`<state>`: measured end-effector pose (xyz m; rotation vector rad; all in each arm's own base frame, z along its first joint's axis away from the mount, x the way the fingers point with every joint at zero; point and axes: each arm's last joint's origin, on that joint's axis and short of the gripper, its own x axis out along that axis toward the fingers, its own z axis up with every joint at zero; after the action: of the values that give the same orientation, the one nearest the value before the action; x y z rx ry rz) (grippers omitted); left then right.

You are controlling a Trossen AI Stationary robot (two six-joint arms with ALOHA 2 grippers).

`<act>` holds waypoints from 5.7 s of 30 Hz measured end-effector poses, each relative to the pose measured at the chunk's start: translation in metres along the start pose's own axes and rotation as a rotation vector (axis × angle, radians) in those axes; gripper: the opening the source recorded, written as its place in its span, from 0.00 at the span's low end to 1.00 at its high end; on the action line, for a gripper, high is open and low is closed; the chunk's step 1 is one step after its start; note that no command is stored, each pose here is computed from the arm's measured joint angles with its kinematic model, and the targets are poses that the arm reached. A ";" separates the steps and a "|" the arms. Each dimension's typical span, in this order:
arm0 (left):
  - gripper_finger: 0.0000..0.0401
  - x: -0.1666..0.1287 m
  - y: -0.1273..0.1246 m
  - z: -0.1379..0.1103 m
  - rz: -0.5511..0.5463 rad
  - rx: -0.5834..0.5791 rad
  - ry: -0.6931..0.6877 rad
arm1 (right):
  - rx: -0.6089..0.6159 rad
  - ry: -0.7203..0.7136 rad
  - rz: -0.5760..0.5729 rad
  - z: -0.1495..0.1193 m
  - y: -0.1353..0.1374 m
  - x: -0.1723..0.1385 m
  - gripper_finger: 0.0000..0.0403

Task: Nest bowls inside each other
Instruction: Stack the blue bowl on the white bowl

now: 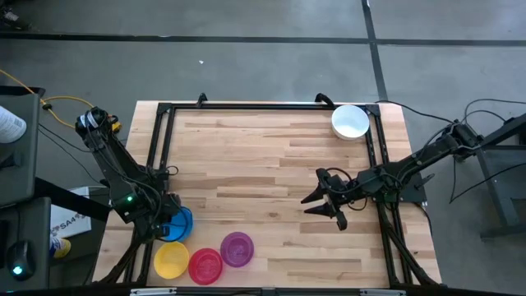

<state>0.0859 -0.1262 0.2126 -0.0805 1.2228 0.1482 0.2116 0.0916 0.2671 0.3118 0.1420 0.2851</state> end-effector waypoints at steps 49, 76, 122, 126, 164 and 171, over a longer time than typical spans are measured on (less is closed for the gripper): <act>0.37 0.029 0.004 -0.019 -0.016 -0.424 0.211 | 0.001 0.034 0.016 -0.003 0.000 0.000 0.34; 0.01 0.028 0.006 -0.019 0.005 -0.422 0.198 | -0.003 0.056 -0.027 -0.006 -0.002 0.000 0.34; 0.00 0.017 0.094 0.227 -0.146 -0.346 -0.018 | -0.334 0.456 0.008 0.009 -0.039 0.079 0.34; 0.00 0.014 0.102 0.239 -0.148 -0.376 -0.031 | -0.391 0.478 0.002 0.011 -0.036 0.082 0.34; 0.00 0.019 0.106 0.299 -0.282 -0.401 0.021 | -0.602 0.552 -0.036 0.021 -0.040 0.097 0.34; 0.00 0.023 0.099 0.304 -0.294 -0.360 0.021 | -0.617 0.559 -0.038 0.020 -0.042 0.098 0.34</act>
<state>0.3607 0.0165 0.2960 -0.5730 1.1802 0.1092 0.3192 0.0772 0.2631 -0.3917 0.5947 0.3584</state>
